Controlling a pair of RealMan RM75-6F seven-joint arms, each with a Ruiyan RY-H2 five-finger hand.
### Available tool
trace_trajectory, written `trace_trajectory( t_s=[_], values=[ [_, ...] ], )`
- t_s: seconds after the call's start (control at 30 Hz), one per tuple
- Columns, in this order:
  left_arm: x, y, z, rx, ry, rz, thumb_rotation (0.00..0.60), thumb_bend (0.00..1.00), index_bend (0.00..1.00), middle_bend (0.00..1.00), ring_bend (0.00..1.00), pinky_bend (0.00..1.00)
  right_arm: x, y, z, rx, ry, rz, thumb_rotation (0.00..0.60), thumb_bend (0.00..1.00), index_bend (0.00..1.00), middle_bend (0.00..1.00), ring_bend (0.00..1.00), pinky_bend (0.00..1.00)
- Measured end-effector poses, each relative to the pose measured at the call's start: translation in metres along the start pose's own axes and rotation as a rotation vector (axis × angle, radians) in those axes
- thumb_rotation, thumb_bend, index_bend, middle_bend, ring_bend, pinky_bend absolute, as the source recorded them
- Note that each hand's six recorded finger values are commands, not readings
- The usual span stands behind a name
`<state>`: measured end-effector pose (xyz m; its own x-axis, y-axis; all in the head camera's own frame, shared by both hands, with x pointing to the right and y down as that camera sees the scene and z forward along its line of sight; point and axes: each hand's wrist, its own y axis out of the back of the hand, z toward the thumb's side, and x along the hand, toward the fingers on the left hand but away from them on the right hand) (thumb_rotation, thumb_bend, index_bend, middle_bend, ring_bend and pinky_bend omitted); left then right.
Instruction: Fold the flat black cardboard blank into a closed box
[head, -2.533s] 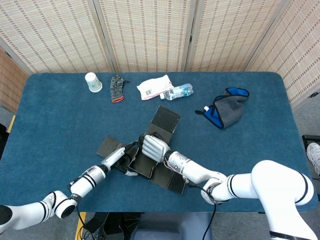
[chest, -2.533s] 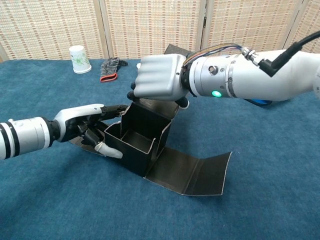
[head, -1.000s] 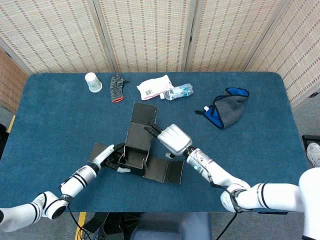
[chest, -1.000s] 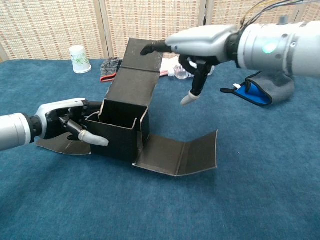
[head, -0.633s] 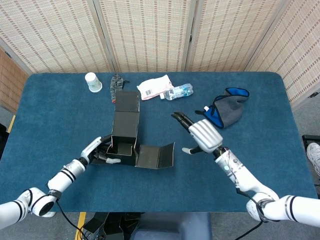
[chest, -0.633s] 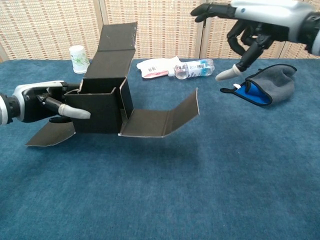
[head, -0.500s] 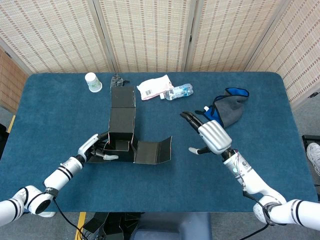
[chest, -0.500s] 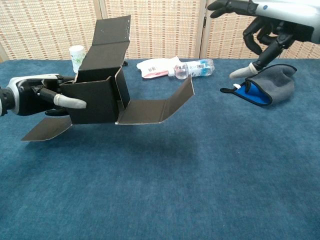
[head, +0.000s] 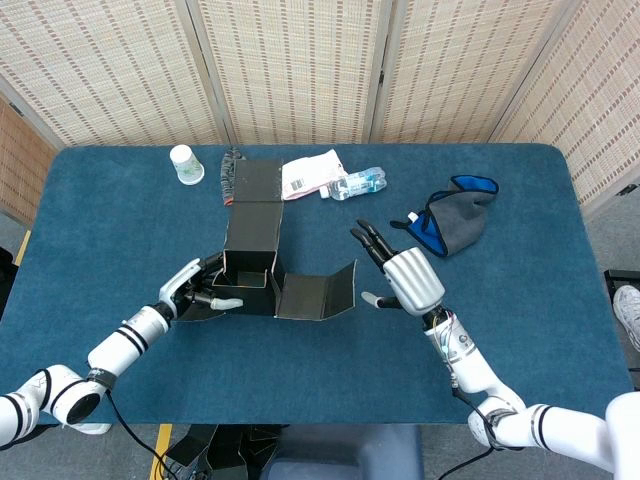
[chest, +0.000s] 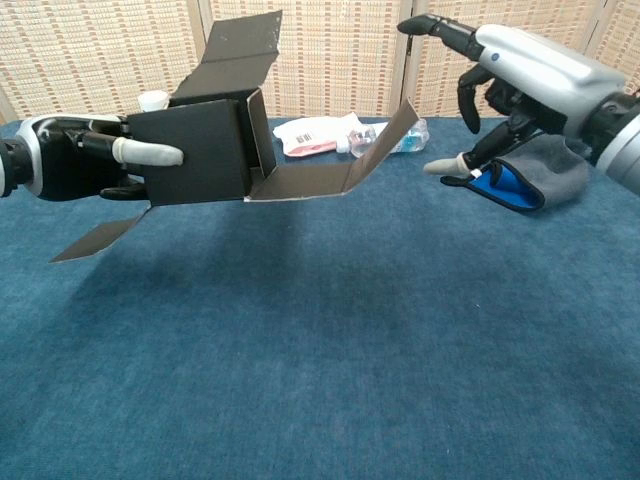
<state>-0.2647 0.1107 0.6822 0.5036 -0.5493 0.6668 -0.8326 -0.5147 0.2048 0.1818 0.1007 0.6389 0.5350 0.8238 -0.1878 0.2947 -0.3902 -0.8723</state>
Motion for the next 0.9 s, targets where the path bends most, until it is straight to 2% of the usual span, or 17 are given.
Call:
trace_trajectory(
  t_s=[0.17, 0.27, 0.37, 0.63, 0.9],
  values=[
    [0.001, -0.010, 0.006, -0.020, -0.002, -0.009, 0.600, 0.09, 0.24, 0.25, 0.67, 0.93, -0.011, -0.013, 0.020, -0.005, 0.027, -0.073, 0.600, 0.00, 0.00, 0.00, 0.65, 0.97],
    [0.001, -0.013, 0.009, -0.029, 0.002, -0.014, 0.600, 0.09, 0.24, 0.25, 0.67, 0.93, -0.013, -0.021, 0.029, -0.013, 0.043, -0.091, 0.600, 0.00, 0.00, 0.00, 0.65, 0.97],
    [0.000, -0.011, 0.011, -0.022, 0.003, -0.008, 0.600, 0.09, 0.24, 0.25, 0.67, 0.93, -0.010, -0.020, 0.030, -0.019, 0.052, -0.110, 0.600, 0.00, 0.00, 0.00, 0.64, 0.97],
    [-0.001, -0.003, 0.012, -0.070, 0.007, 0.028, 0.600, 0.10, 0.24, 0.25, 0.67, 0.93, 0.001, -0.022, 0.018, -0.034, 0.022, -0.088, 0.600, 0.00, 0.00, 0.00, 0.63, 0.97],
    [-0.003, -0.005, 0.016, -0.100, 0.006, 0.019, 0.600, 0.09, 0.24, 0.25, 0.67, 0.93, -0.004, -0.034, 0.026, -0.044, 0.030, -0.092, 0.600, 0.00, 0.00, 0.00, 0.60, 0.97]
  ],
)
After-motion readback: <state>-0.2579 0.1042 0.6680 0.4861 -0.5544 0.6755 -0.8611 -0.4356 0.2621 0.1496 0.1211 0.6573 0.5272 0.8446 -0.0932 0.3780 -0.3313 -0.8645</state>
